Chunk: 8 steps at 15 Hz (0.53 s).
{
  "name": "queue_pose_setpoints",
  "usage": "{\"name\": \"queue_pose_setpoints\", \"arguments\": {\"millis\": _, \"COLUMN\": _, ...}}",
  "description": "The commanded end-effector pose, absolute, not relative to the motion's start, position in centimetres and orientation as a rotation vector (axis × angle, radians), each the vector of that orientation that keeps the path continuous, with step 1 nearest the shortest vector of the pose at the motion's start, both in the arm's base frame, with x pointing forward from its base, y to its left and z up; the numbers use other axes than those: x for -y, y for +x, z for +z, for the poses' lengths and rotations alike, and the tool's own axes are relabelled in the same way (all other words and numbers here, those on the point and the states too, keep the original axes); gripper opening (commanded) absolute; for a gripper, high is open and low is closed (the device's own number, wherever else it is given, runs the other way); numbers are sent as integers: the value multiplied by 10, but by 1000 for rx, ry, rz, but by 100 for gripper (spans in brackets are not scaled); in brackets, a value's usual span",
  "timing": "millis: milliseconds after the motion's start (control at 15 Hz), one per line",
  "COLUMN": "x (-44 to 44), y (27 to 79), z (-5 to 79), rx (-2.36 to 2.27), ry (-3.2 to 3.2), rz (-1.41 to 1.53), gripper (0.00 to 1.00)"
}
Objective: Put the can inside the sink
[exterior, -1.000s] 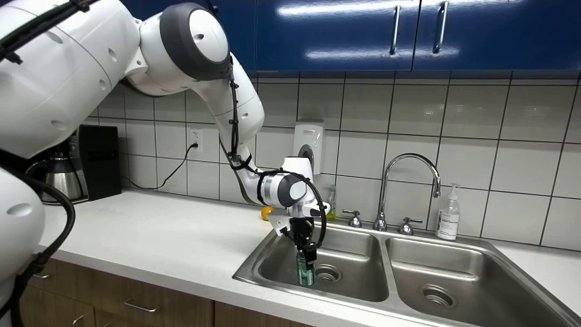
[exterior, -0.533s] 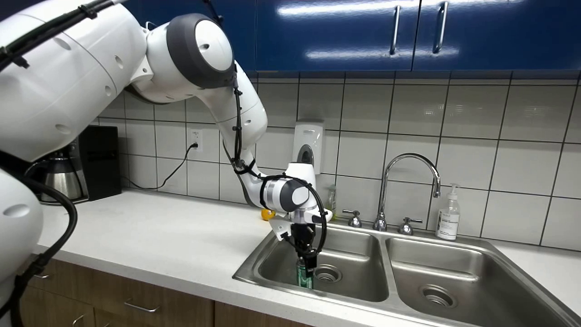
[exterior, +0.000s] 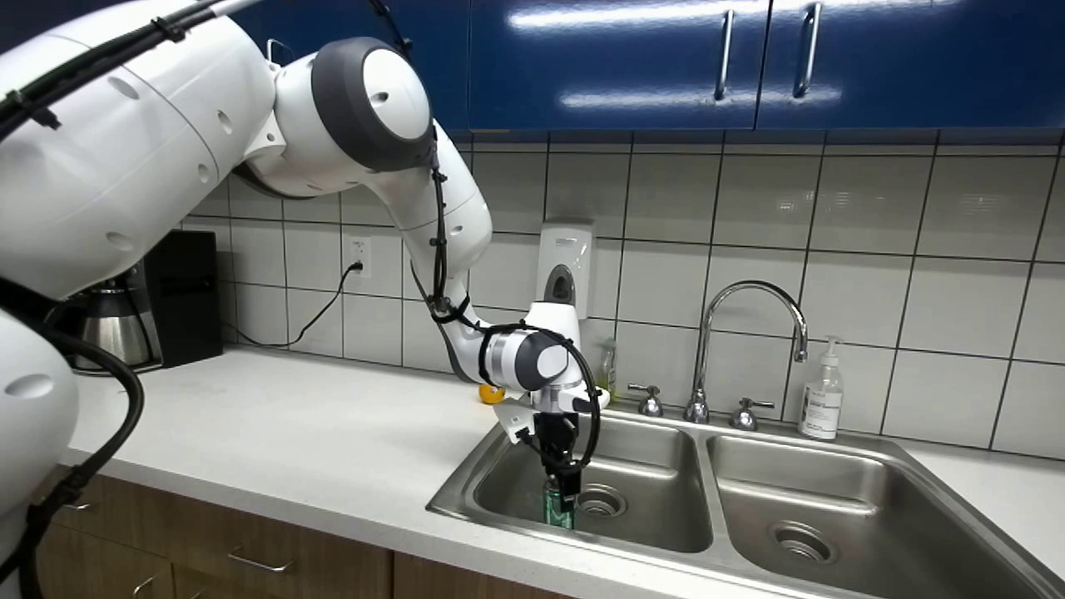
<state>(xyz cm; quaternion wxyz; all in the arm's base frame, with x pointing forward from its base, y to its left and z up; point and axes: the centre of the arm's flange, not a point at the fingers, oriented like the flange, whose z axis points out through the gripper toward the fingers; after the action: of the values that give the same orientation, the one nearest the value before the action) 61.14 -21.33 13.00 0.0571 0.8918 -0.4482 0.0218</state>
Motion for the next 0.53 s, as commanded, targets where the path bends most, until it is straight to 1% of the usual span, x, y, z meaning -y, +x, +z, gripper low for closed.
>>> {"name": "queue_pose_setpoints", "arguments": {"millis": 0, "x": 219, "y": 622, "z": 133, "rx": 1381, "ry": 2718, "rz": 39, "gripper": 38}}
{"name": "queue_pose_setpoints", "arguments": {"millis": 67, "x": 218, "y": 622, "z": 133, "rx": 1383, "ry": 2717, "rz": 39, "gripper": 38}}
{"name": "queue_pose_setpoints", "arguments": {"millis": 133, "x": 218, "y": 622, "z": 133, "rx": 1386, "ry": 2716, "rz": 34, "gripper": 88}}
{"name": "queue_pose_setpoints", "arguments": {"millis": 200, "x": 218, "y": 622, "z": 133, "rx": 1383, "ry": 2712, "rz": 32, "gripper": 89}}
{"name": "queue_pose_setpoints", "arguments": {"millis": 267, "x": 218, "y": 623, "z": 133, "rx": 1382, "ry": 2710, "rz": 33, "gripper": 96}}
{"name": "queue_pose_setpoints", "arguments": {"millis": 333, "x": 218, "y": 624, "z": 134, "rx": 1381, "ry": 2708, "rz": 35, "gripper": 99}}
{"name": "queue_pose_setpoints", "arguments": {"millis": 467, "x": 217, "y": 625, "z": 135, "rx": 1382, "ry": 2708, "rz": 40, "gripper": 100}}
